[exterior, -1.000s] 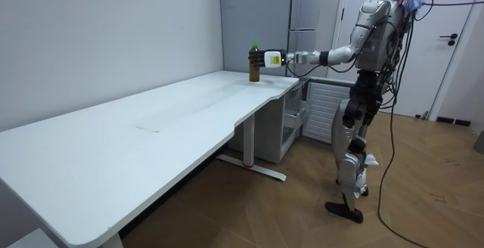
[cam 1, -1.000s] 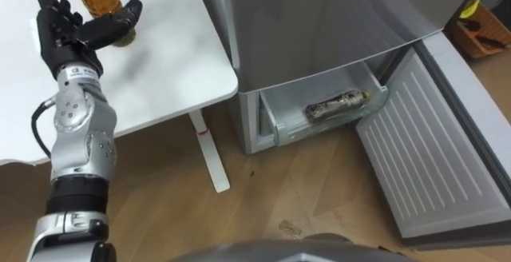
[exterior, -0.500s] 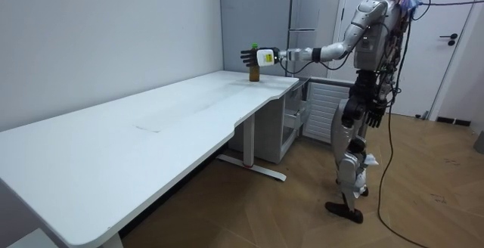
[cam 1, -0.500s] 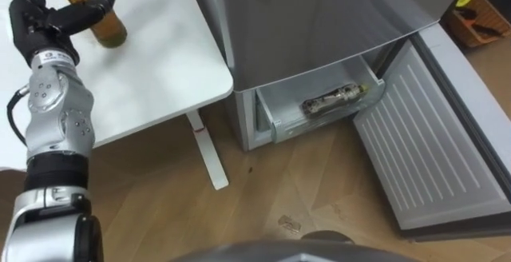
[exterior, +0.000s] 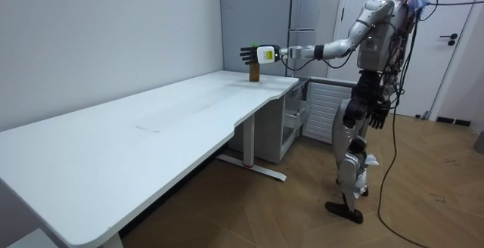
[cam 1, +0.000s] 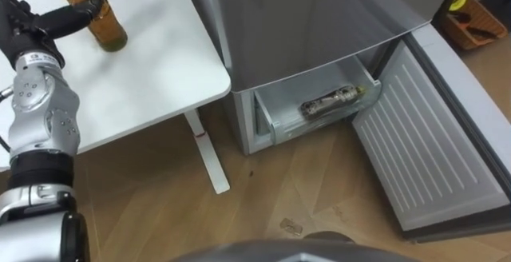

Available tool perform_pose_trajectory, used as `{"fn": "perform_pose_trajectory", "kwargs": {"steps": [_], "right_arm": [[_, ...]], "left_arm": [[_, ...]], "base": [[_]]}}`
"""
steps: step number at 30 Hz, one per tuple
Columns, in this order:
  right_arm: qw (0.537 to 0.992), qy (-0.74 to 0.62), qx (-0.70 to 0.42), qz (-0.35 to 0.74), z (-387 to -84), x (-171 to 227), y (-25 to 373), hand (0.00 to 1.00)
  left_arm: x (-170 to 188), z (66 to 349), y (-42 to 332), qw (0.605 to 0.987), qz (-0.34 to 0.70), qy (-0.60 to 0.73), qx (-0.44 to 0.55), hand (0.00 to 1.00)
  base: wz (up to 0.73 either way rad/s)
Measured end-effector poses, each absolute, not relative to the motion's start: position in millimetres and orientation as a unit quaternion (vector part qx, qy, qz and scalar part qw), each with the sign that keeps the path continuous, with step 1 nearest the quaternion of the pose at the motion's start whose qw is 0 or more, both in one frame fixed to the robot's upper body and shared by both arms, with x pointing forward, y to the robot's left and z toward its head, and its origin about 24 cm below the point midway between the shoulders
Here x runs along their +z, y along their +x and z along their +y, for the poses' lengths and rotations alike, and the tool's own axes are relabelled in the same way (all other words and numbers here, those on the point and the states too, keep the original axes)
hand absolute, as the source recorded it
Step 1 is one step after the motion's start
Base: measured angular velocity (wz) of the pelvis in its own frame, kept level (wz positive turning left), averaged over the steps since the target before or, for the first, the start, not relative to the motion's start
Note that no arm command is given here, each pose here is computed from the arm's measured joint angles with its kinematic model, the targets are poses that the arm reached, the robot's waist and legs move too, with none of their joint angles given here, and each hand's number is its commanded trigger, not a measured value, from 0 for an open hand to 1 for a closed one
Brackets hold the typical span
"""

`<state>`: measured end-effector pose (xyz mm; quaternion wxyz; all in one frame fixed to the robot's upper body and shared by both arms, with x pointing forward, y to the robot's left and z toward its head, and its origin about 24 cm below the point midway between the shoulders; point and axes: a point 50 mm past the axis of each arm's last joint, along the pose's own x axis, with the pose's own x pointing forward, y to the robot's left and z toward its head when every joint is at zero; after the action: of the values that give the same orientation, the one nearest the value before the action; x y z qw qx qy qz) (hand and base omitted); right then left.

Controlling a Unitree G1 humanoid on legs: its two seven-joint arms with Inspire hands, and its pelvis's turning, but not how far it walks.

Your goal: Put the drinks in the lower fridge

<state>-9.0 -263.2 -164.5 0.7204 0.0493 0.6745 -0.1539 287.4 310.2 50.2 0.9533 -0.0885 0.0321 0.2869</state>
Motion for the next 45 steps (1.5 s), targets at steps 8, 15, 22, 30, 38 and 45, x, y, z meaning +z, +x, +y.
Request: {"fn": "perform_pose_trajectory", "kwargs": {"steps": [8,15,22,30,38,45], "right_arm": [[0.721,0.054,-0.149,0.675,-263.5,-164.4,-6.7,0.0],[0.723,0.049,-0.147,0.674,-265.8,-163.8,0.2,0.0],[0.721,0.039,-0.156,0.674,-272.4,-161.8,0.4,0.0],[0.719,0.041,-0.173,0.672,-277.3,-160.2,-2.1,0.0],[0.712,0.036,-0.186,0.676,-279.1,-159.6,-9.7,0.0],[0.703,0.03,-0.19,0.684,-279.7,-159.1,-18.0,0.0]], "left_arm": [[50.1,310.1,288.2,0.958,0.038,-0.087,0.269,0.0],[49.0,311.0,293.5,0.961,0.057,-0.088,0.255,0.0],[61.7,313.7,309.2,0.963,0.057,-0.089,0.248,0.0],[65.0,315.5,310.4,0.966,0.053,-0.086,0.237,0.0],[65.0,314.0,311.4,0.969,0.054,-0.091,0.223,0.0],[64.2,313.9,311.4,0.97,0.055,-0.093,0.218,0.55]], "base": [[0.0],[0.0],[0.0],[-0.06],[-0.01],[0.0]]}}
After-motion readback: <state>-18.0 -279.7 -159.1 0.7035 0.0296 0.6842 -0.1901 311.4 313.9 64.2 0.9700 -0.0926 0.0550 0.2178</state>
